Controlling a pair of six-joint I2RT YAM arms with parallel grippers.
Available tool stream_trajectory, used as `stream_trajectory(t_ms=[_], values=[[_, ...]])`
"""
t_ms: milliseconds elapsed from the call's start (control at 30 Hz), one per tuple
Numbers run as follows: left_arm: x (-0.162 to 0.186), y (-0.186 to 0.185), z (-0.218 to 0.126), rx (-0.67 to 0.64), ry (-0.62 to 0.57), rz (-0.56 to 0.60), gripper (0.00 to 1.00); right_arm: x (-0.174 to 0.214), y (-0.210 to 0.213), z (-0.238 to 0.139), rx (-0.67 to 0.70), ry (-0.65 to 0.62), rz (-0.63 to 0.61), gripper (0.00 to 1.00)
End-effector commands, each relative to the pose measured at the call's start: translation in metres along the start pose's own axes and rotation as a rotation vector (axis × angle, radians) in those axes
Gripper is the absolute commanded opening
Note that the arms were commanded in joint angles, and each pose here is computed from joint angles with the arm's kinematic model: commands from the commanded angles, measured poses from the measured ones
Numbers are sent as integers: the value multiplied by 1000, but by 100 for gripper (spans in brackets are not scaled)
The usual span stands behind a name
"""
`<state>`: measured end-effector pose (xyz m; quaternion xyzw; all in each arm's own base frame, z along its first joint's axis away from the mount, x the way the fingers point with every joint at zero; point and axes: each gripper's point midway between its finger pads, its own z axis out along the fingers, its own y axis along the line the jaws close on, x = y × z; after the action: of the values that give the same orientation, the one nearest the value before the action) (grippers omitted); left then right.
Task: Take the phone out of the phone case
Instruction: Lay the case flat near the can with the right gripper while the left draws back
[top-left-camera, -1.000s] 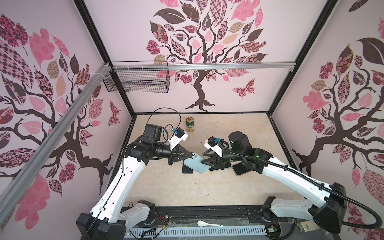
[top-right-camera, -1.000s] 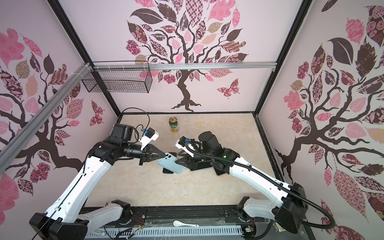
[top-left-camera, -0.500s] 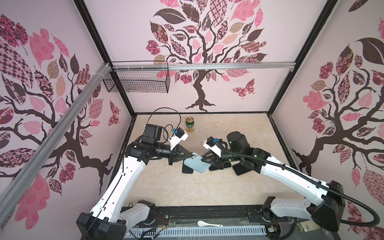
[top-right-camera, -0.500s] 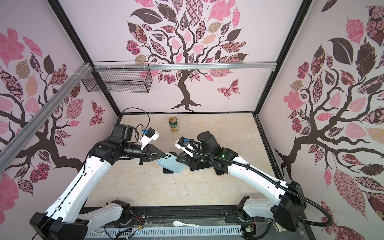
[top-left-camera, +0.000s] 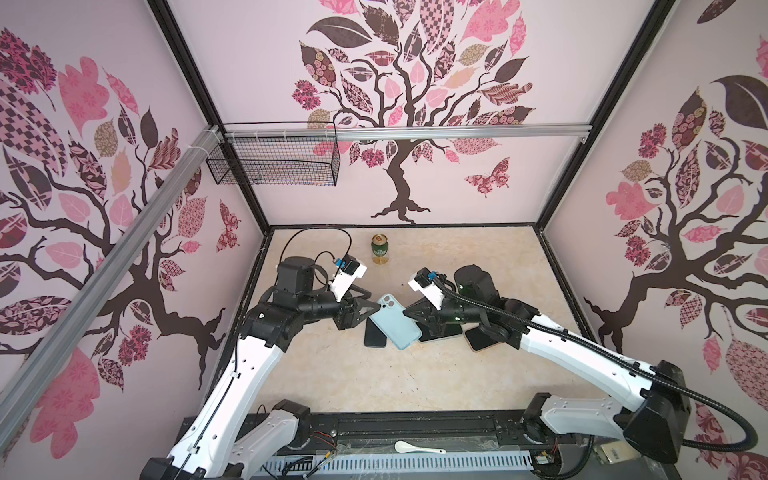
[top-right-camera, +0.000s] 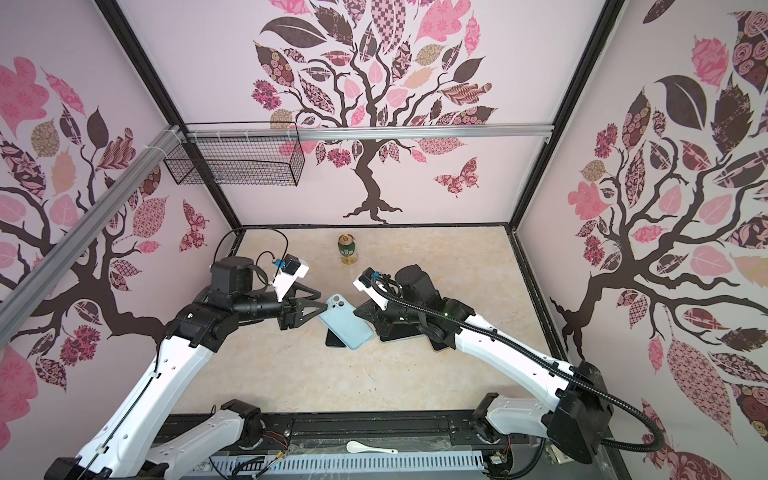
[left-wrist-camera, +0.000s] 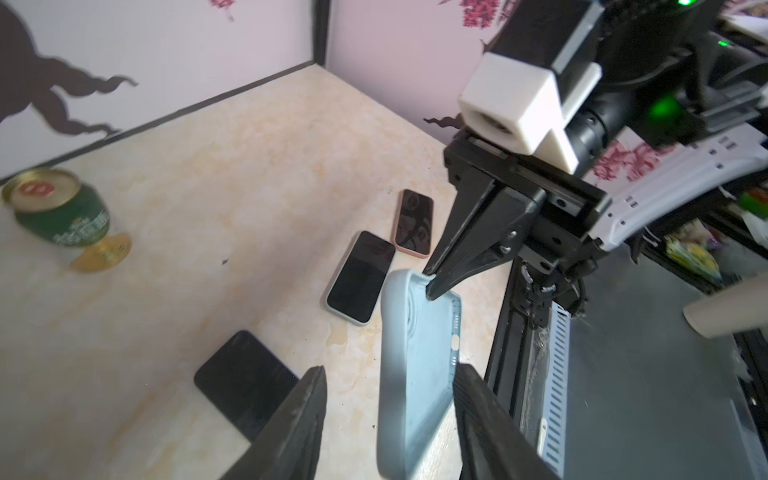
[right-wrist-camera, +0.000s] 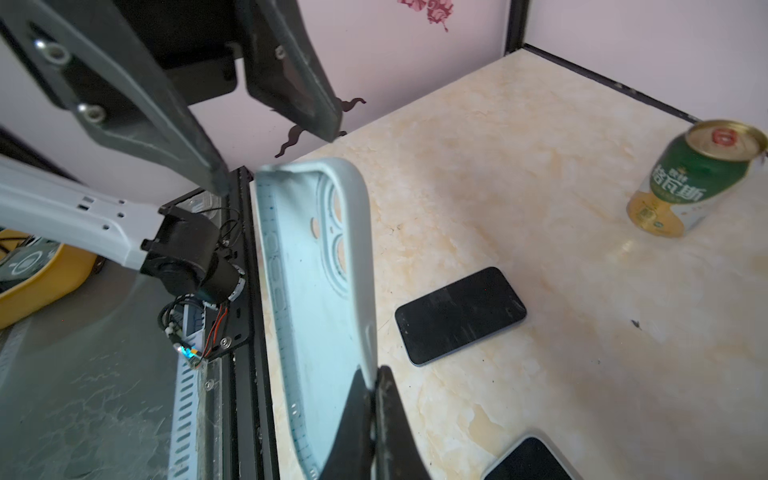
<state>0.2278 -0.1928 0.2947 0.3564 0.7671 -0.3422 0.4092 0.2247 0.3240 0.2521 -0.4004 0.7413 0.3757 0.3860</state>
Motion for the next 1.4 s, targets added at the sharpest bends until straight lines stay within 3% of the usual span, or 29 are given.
stream_trajectory(t_ms=[0,167,233,400,567,700,933,1167,1367], values=[[9,30,6,-146,-5,-101,64,7,-30,6,128,-14,200,0],[40,45,18,-185,96,-240,67,20,-76,7,275,-15,467,0],[50,54,23,-217,117,-297,68,29,-94,9,353,46,552,0],[62,77,26,-330,133,-391,70,54,-138,-7,637,67,700,0],[63,90,27,-394,101,-466,73,38,-136,-2,485,-62,686,0],[65,106,18,-467,61,-609,97,27,-134,19,390,-64,715,0],[57,126,9,-332,-110,-797,98,20,-142,65,261,-64,821,0],[65,136,3,-402,-79,-756,98,33,-168,114,247,36,929,0],[76,149,-5,-543,-10,-698,98,44,-197,143,283,82,992,0]])
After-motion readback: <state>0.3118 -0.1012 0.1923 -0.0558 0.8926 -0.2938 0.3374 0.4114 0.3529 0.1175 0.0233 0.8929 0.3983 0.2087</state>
